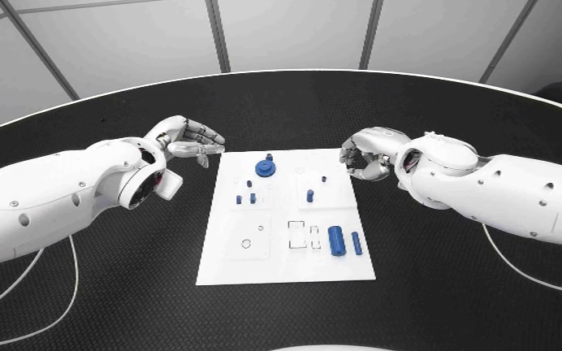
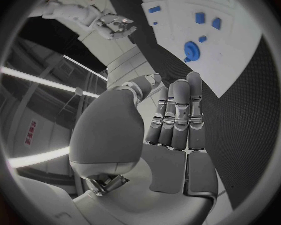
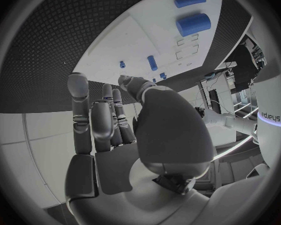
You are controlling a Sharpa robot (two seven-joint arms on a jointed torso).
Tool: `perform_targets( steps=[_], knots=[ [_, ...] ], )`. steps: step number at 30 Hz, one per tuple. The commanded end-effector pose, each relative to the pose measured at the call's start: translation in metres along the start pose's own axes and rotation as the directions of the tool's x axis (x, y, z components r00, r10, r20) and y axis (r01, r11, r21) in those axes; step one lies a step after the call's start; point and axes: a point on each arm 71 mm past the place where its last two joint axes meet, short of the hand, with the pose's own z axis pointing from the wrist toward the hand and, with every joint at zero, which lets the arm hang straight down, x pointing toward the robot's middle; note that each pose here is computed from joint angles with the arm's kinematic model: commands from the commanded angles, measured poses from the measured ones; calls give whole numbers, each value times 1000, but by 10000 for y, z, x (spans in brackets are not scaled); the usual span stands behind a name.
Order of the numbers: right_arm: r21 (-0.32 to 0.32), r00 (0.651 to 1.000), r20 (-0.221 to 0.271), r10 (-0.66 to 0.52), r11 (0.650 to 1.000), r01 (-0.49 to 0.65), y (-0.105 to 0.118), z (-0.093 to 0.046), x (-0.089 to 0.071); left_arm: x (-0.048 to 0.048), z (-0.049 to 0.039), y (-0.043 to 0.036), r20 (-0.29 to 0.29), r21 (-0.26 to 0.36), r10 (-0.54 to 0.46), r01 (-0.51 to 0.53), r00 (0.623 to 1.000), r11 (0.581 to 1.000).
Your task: Assemble the parts on the task board
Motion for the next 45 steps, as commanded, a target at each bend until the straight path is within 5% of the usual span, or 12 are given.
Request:
perform_targets(
  steps=[1, 7, 20, 45],
  knots=[
    [-16, 1000, -5, -12, 1000, 12, 89, 108, 13, 75, -68, -39, -31, 7, -183, 183, 983, 983],
    [-41, 999, -29, -25, 999, 24, 204, 246, 41, 155, -150, -97, -78, 27, -292, 295, 953, 955],
    [-42, 997, -74, -25, 999, 22, 283, 369, 192, 295, -183, -189, -176, 55, -354, 368, 919, 928],
    [-29, 995, -90, -31, 999, 28, 275, 511, 265, 346, -205, -214, -211, 52, -359, 378, 909, 924]
  ],
)
